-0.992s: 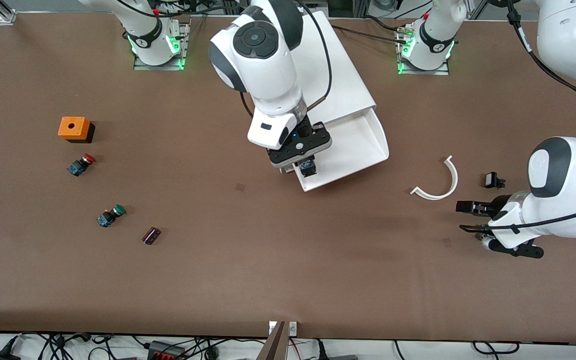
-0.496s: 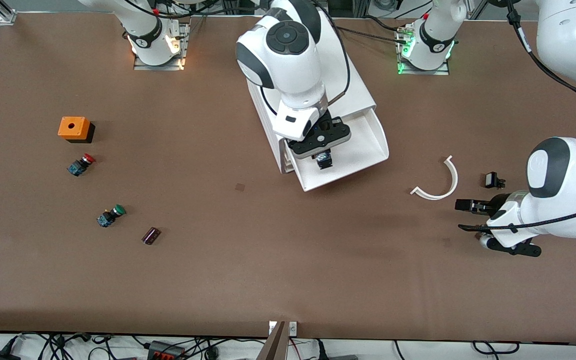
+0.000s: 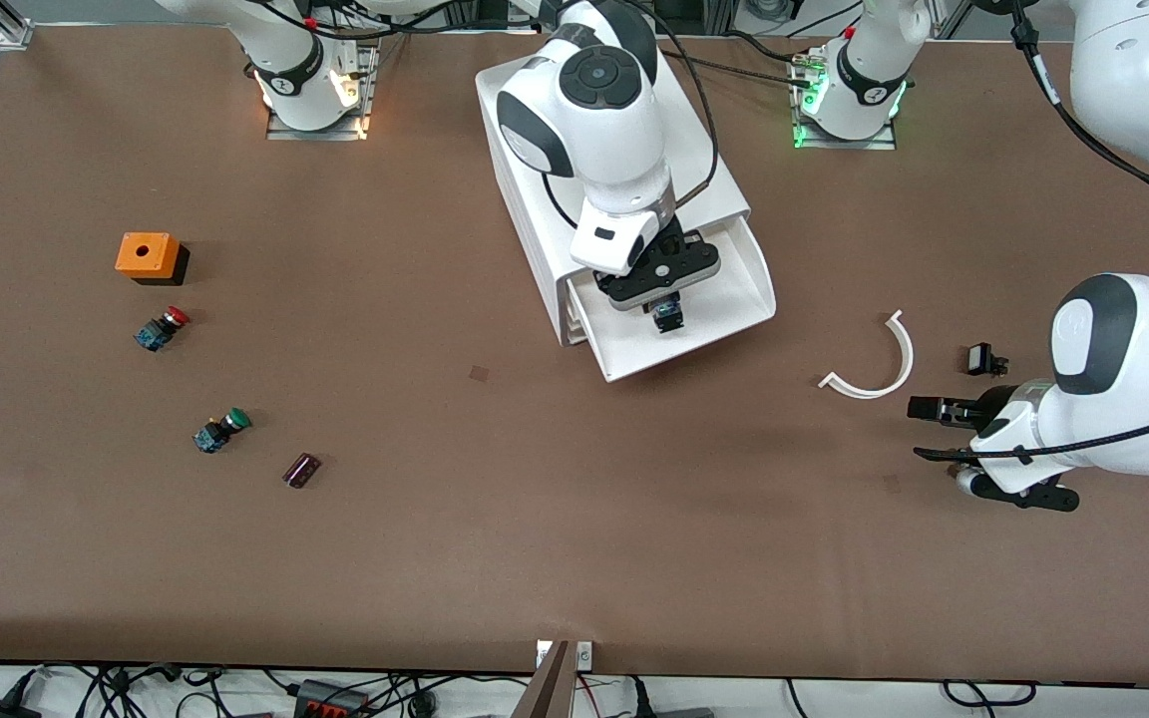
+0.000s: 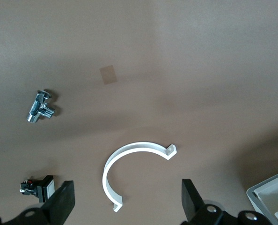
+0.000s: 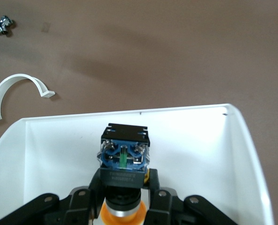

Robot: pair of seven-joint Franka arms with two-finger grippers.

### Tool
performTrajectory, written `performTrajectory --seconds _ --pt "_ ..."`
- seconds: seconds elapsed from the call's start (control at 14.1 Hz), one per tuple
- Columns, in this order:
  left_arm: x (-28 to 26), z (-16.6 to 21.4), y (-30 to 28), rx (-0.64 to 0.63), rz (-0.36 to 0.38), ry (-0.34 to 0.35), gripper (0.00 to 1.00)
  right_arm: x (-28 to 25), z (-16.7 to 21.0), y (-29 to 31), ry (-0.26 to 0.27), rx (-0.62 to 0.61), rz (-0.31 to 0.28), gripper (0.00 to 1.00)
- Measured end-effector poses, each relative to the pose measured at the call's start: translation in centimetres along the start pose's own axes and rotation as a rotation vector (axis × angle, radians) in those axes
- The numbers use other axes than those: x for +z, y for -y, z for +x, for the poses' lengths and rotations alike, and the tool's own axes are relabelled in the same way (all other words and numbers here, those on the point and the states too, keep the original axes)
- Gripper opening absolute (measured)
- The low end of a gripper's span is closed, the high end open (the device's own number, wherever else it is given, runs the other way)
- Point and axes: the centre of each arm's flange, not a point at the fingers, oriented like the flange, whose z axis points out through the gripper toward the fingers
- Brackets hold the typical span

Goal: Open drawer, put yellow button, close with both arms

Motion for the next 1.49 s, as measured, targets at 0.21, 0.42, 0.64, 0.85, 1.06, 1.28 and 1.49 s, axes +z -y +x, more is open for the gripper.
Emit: performTrajectory --seconds 0.21,0.42,0.64,0.85,1.06,1.28,1.49 --pt "0.0 0.0 0.0 -0.001 0.0 0.001 1.0 0.6 -0.3 0.5 0.002 -0.003 0.001 0.4" --pt "0.0 0.0 0.0 -0.001 0.0 0.002 1.0 0.9 -0.4 0.4 0.006 -0.003 -0.002 0.4" --pt "0.0 0.0 0.0 -0.002 0.0 0.002 1.0 1.5 -0.4 0.3 0.012 -0.002 -0.007 0.4" --pt "-0.1 0.0 -0.1 0.002 0.015 0.002 1.0 2.0 -0.5 0.2 0.018 -0.001 -0.012 0.44" --pt "-0.2 -0.1 0.0 0.003 0.029 0.002 1.0 1.9 -0.3 0.1 0.014 0.004 -0.014 0.73" --pt "-0.2 -0.1 -0.1 0.005 0.029 0.002 1.0 1.6 -0.2 0.1 0.007 0.027 -0.011 1.0" --pt "-0.3 0.0 -0.3 -0.012 0.03 -0.003 1.0 -0.5 0.7 0.2 -0.015 0.042 -0.003 1.0"
